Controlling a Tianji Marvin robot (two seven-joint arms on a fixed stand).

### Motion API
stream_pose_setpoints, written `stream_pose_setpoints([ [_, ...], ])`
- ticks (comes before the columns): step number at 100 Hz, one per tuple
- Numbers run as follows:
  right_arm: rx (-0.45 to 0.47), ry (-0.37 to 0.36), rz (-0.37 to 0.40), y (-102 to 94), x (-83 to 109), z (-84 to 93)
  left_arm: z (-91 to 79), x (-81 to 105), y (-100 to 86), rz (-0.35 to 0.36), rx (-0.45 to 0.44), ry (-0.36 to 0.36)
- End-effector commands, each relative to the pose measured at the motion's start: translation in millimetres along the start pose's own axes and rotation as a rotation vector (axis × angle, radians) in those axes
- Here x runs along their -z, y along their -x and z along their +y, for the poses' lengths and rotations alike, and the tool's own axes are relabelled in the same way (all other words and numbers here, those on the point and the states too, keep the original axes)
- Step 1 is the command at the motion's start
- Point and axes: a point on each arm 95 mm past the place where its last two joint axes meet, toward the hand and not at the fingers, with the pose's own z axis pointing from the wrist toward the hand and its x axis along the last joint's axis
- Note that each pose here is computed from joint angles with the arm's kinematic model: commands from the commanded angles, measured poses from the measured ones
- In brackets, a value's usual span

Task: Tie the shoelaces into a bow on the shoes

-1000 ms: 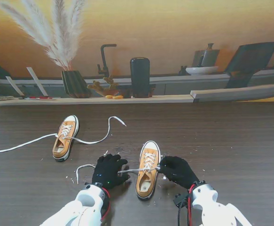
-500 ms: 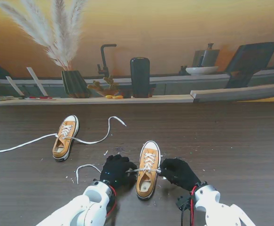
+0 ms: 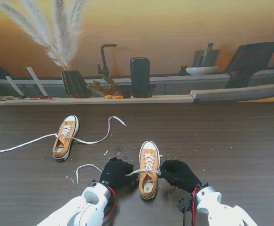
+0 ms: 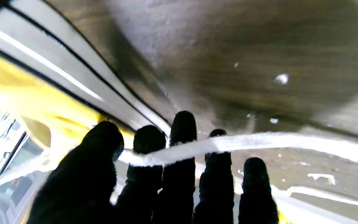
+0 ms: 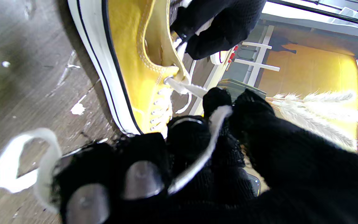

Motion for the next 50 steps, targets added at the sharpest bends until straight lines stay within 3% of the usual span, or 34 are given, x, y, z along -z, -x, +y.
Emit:
stream_pose_setpoints([
  [1,0.002,-0.02,0.002,-1.9,2.1,-2.1,3.6,3.2,-2.0,0.002,0.029,-0.015],
  [18,0.002,-0.022,0.007,-3.8,3.1,-1.2,2.0,4.1,-3.2,0.027,0.155,-0.106],
  [28,0.005,-0.023,0.005,-4.1,3.3,-2.0,1.6,5.0,-4.7,0.014,0.267,-0.087],
  [50,0.071,-0.009,0.037,-4.7,5.1,-1.5,-1.1,10.5,-6.5,-0.041,0.384,-0.004],
])
